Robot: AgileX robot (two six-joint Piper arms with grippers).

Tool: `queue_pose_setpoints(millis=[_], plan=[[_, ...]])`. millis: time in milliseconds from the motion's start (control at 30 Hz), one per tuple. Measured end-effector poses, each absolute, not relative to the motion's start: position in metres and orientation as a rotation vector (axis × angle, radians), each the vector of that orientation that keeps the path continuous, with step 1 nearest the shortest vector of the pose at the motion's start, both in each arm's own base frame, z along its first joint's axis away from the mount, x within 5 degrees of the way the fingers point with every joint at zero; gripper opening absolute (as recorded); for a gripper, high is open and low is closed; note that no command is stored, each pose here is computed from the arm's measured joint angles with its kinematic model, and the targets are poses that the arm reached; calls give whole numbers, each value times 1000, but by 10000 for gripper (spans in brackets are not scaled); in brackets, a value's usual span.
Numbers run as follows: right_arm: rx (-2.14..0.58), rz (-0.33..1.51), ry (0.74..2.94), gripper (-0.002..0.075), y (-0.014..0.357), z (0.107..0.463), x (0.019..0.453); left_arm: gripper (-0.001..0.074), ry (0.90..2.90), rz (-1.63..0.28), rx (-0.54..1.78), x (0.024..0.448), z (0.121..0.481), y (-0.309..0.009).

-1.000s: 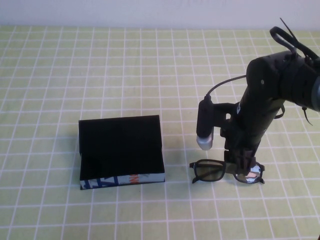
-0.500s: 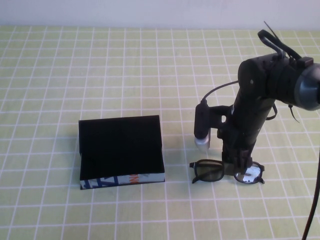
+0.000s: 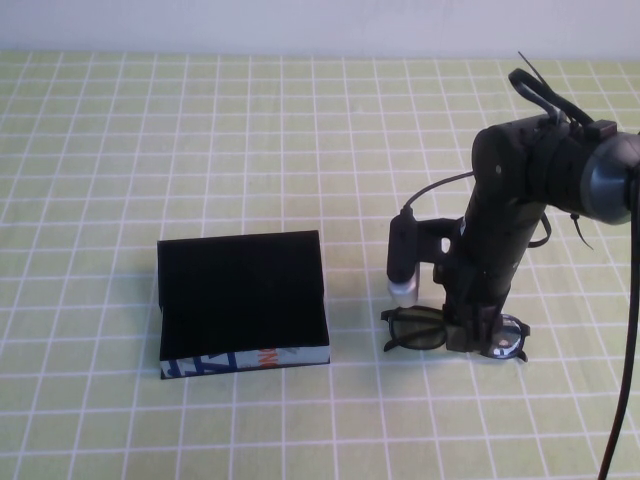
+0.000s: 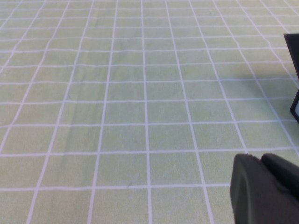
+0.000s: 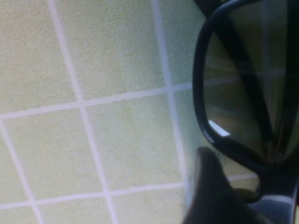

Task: Return glasses to glasses case
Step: Pick up the glasses from the table

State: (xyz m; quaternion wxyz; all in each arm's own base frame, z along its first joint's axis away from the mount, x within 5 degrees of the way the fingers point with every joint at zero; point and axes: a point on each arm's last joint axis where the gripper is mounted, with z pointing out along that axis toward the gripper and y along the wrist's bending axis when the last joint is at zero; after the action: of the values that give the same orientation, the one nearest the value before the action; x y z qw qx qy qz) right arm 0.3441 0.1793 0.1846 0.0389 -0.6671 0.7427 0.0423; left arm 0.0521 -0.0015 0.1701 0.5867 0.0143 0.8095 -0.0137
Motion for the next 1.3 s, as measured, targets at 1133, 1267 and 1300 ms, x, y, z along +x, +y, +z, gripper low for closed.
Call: queue_pose_setpoints(millis=[1133, 1267, 1300], plan=[[-2045, 182, 2335, 58, 181, 188, 345, -2, 1887, -32, 33, 52, 170, -1], [-2024, 188, 2369, 58, 181, 189, 344, -2, 1887, -32, 33, 52, 170, -1], [-2012, 187, 2384, 58, 182, 191, 342, -2, 1887, -32, 33, 52, 170, -1]])
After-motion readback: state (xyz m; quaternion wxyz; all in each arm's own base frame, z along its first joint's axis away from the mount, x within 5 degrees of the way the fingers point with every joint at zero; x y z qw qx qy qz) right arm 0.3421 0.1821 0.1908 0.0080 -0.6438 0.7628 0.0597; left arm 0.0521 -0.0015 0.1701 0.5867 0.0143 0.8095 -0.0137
